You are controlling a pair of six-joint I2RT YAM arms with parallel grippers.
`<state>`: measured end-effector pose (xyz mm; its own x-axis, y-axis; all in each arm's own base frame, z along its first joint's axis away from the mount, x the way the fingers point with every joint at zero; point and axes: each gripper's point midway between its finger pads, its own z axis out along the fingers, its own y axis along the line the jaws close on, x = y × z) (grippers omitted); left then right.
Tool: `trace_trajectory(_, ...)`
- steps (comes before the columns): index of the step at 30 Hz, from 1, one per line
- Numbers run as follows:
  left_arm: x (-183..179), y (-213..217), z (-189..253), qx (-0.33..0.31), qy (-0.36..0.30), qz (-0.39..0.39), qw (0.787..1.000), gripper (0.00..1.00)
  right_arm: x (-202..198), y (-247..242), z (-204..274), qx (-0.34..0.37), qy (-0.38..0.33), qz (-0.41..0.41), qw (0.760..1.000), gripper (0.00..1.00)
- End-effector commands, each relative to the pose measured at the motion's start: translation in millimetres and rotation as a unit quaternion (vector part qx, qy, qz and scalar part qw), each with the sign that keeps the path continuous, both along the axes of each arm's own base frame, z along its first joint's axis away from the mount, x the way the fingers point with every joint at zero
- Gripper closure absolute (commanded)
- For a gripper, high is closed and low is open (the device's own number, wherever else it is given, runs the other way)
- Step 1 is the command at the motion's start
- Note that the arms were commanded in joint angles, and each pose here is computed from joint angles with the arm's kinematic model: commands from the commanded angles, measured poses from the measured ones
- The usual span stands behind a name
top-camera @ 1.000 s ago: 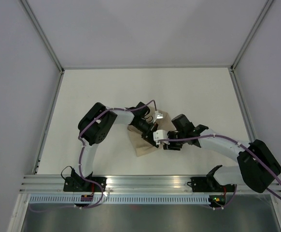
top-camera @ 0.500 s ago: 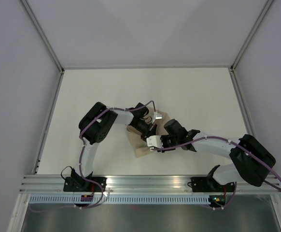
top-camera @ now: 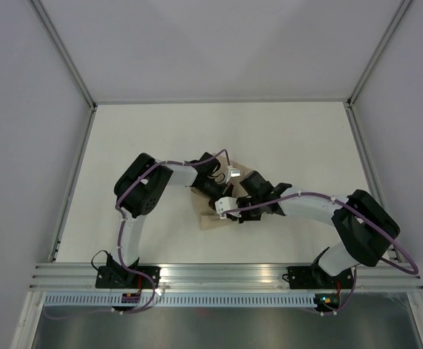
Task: Fold the napkin, place the utensils inside, and roll it up
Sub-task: Roll the napkin at the center of the board.
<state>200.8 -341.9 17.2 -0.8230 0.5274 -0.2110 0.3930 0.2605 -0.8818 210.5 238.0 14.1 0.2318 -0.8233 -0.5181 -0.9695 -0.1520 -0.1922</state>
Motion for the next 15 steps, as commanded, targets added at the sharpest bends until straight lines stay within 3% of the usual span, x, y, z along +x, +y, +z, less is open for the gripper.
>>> trace_trajectory(1,34,5,-2,0.053,-0.086,0.062,0.993,0.78,-29,-36,-22,-0.068,0.111,-0.023,0.991,1.0)
trace_trajectory(7,89,22,22,0.107,-0.194,0.184,0.958,0.7,-40,-43,-18,-0.08,0.243,-0.029,0.966,1.0)
trace_trajectory(10,120,41,43,0.131,-0.251,0.269,0.92,0.65,-44,-48,-19,-0.084,0.311,-0.033,0.946,1.0)
trace_trajectory(12,147,59,74,0.135,-0.303,0.344,0.879,0.61,-43,-49,-12,-0.084,0.345,-0.035,0.934,1.0)
trace_trajectory(13,148,69,74,0.144,-0.299,0.37,0.868,0.61,-43,-53,-17,-0.087,0.369,-0.042,0.924,0.99)
trace_trajectory(14,158,86,82,0.158,-0.314,0.409,0.842,0.61,-43,-52,-17,-0.081,0.384,-0.038,0.919,1.0)
trace_trajectory(15,167,89,99,0.136,-0.323,0.443,0.825,0.6,-40,-52,-12,-0.084,0.399,-0.038,0.912,0.99)
